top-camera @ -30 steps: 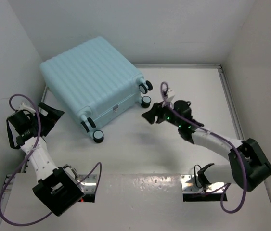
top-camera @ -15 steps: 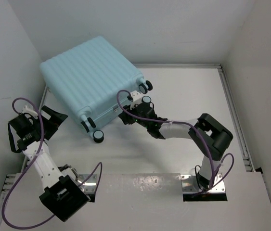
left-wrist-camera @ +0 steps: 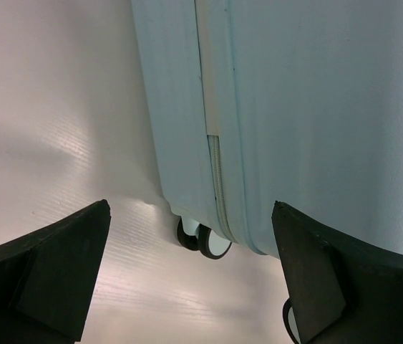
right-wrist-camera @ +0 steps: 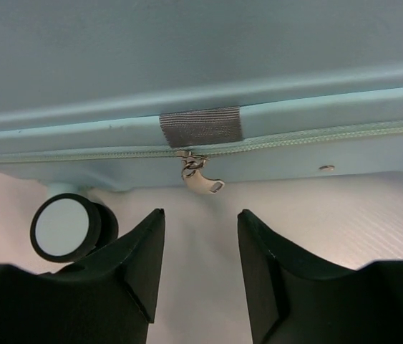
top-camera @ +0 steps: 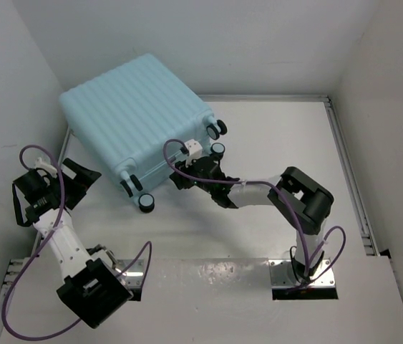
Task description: Pack the luggage
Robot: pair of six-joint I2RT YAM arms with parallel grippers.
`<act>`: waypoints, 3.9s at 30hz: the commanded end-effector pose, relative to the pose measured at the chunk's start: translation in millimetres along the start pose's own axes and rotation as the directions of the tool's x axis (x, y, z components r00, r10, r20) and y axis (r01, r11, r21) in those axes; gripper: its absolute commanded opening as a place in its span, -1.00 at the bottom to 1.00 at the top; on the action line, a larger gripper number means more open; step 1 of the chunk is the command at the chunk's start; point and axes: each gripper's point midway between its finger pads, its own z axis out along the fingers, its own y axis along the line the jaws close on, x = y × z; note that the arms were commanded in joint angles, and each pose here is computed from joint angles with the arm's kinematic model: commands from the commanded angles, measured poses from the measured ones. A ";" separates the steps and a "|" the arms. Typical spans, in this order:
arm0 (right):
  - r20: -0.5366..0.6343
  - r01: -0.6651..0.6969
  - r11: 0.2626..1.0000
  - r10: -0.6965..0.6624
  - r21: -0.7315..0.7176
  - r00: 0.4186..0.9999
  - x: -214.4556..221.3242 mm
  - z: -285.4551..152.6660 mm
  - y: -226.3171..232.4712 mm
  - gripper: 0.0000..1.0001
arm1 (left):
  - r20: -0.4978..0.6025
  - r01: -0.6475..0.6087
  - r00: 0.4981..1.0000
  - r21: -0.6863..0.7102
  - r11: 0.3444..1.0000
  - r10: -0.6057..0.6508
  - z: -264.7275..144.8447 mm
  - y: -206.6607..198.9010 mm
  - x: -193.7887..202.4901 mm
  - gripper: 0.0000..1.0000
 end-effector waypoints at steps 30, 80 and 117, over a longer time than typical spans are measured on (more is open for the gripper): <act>0.153 -0.015 0.996 0.001 0.091 0.988 -54.5 5.2 -51.4 -1.00 | 0.020 -0.012 1.000 -0.062 0.998 0.014 4.7 17.7 -14.2 0.91; 0.065 -0.020 0.971 0.004 0.238 0.998 -36.3 -2.4 -133.5 -1.00 | -0.414 0.136 0.910 0.291 0.947 -0.003 -48.3 -91.7 95.7 0.84; 0.039 -0.001 0.972 -0.009 0.235 0.999 -30.4 7.3 -134.9 -1.00 | -0.356 0.065 0.934 0.157 0.985 -0.005 42.3 -148.8 54.6 -0.47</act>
